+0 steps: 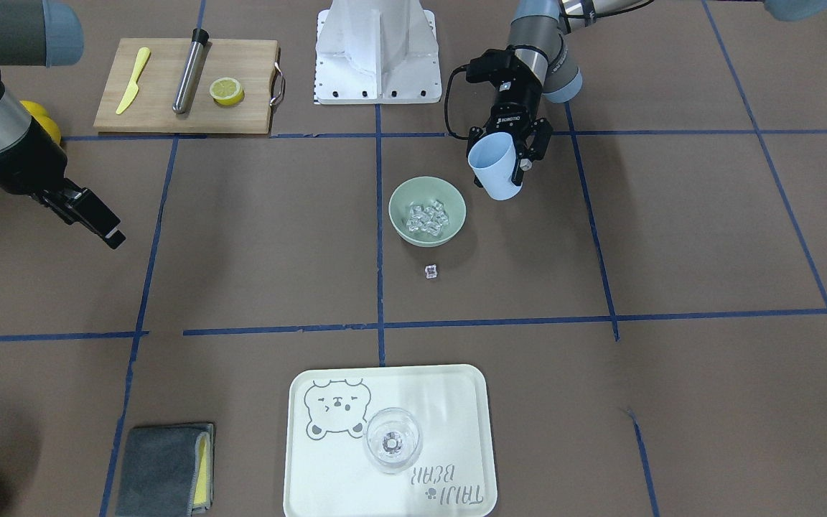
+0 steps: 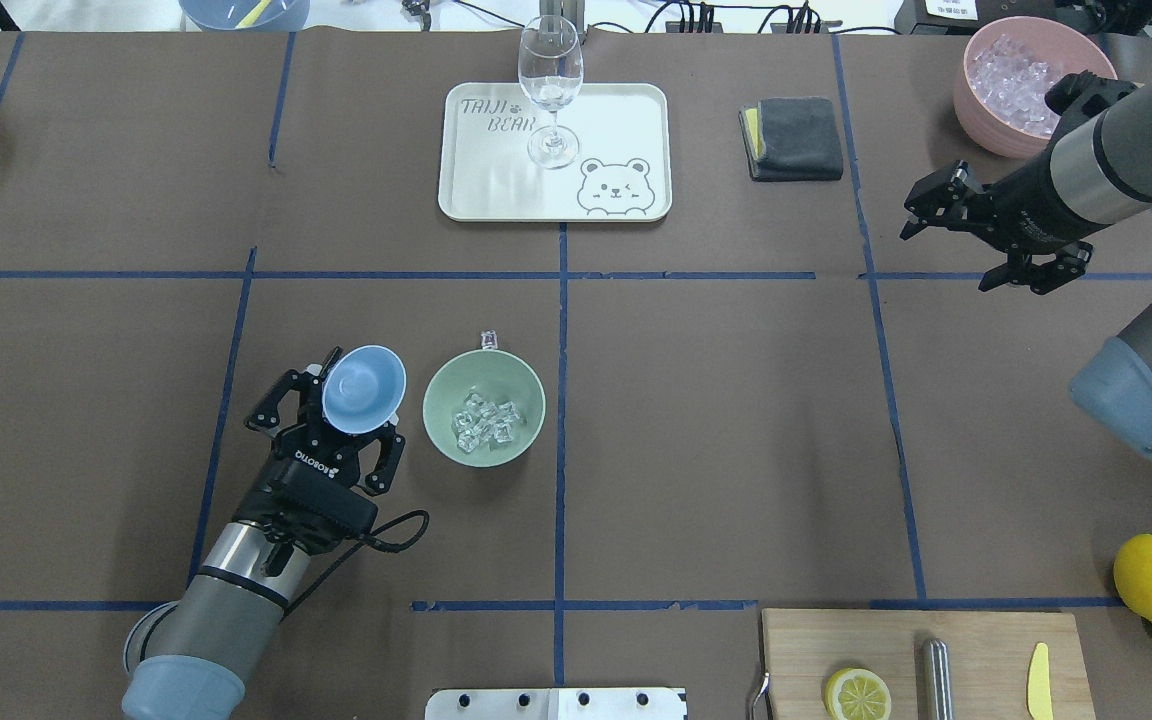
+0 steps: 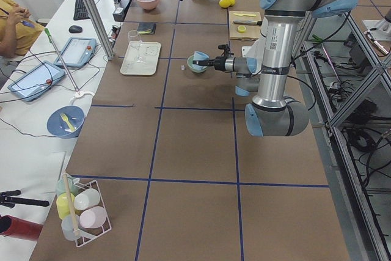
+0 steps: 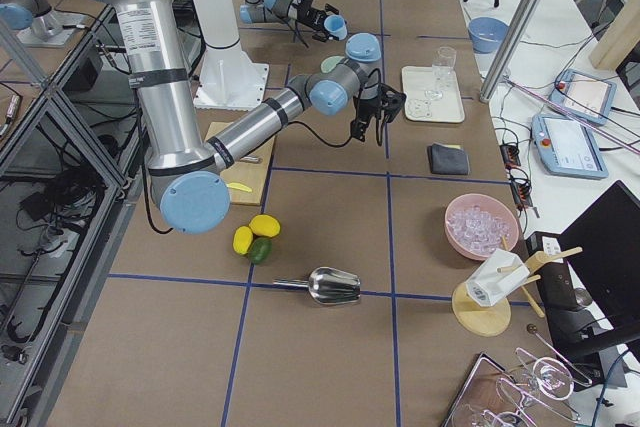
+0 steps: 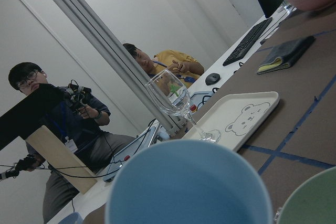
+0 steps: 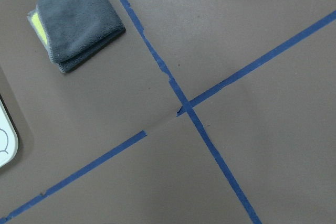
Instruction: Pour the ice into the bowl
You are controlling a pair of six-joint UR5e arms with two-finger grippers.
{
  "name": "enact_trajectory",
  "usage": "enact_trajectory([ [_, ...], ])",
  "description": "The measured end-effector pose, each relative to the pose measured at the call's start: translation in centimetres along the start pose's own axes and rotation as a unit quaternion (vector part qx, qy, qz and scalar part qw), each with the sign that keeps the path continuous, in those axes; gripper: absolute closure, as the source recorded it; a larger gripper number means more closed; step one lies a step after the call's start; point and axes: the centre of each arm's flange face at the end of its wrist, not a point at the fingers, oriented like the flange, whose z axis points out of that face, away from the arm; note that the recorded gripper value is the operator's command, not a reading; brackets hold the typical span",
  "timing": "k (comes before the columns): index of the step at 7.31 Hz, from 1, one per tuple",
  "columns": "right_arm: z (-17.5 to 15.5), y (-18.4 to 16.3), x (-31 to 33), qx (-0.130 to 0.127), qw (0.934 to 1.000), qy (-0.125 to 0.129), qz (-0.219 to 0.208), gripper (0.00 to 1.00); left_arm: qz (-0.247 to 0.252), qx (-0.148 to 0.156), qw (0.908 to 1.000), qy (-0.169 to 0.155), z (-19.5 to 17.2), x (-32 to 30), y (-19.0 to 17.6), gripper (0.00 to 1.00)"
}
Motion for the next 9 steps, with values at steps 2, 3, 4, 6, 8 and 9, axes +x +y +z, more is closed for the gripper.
enact_trajectory([
  [2, 0.0, 0.0, -0.1, 0.0, 1.0, -0.001, 0.0, 0.0, 0.014, -0.02, 0.9996, 0.011, -0.5, -2.4, 4.1, 1.0],
  [3, -0.1, 0.1, -0.1, -0.001, 1.0, -0.001, -0.001, 0.0, 0.029, -0.032, 0.9989, 0.015, -0.4, -4.5, 6.3, 1.0],
  [4, -0.1, 0.1, -0.2, -0.001, 1.0, -0.002, -0.001, 0.0, 0.038, -0.047, 0.9979, 0.022, 0.0, -7.1, 8.5, 1.0],
  [6, -0.2, 0.2, -0.4, -0.003, 1.0, -0.004, -0.002, 0.0, 0.027, -0.082, 0.9955, 0.04, 0.7, -12.5, 12.2, 1.0],
  [8, -0.3, 0.3, -0.6, -0.003, 1.0, -0.006, -0.003, 0.0, -0.033, -0.114, 0.9921, 0.04, -0.2, -16.5, 15.1, 1.0],
  [9, -0.5, 0.4, -0.7, -0.003, 1.0, -0.008, -0.005, 0.0, -0.081, -0.121, 0.9888, 0.032, -0.6, -17.6, 16.0, 1.0],
])
